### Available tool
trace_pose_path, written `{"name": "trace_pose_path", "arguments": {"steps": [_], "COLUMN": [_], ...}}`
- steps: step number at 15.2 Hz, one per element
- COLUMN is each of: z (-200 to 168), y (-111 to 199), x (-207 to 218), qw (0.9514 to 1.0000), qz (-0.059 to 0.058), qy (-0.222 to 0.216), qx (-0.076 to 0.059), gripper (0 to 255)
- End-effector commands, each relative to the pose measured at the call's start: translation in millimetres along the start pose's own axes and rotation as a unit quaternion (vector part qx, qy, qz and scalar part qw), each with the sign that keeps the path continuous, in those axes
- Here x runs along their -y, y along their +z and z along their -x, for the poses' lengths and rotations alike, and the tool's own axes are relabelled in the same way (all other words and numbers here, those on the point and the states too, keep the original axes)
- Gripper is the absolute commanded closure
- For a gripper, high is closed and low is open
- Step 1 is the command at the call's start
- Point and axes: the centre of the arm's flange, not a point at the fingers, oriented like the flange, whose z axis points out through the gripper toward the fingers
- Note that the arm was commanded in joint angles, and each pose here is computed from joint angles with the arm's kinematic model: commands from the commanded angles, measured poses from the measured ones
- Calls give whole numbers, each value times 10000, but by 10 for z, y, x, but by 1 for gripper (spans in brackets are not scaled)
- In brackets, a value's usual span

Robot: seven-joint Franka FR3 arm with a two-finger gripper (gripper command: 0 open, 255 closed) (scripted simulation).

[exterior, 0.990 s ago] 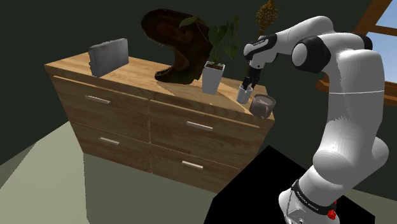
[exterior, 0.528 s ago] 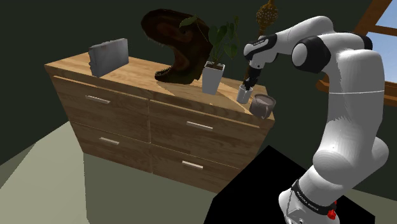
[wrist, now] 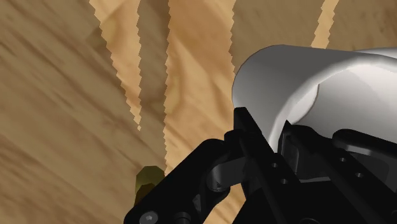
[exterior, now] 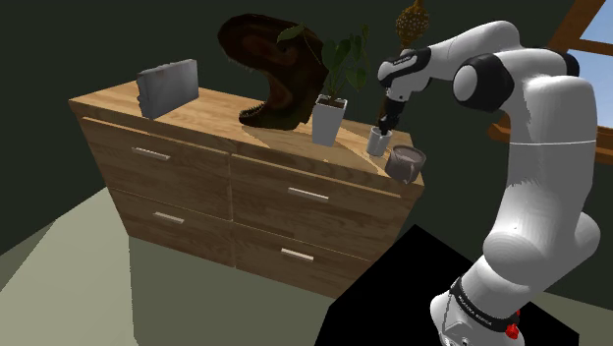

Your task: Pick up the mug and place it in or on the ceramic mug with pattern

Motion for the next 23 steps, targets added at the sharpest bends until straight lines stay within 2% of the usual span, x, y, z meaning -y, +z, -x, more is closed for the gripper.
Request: {"name": "trace_pose_path", "arguments": {"steps": [1,23], "z": [10,56], "y": [-116,-1275], "x": [6,63], "qw": [10000,10000], "qz": [0,0], "qy": [-1,-1], "qx": [0,0], "gripper": [255,255]}}
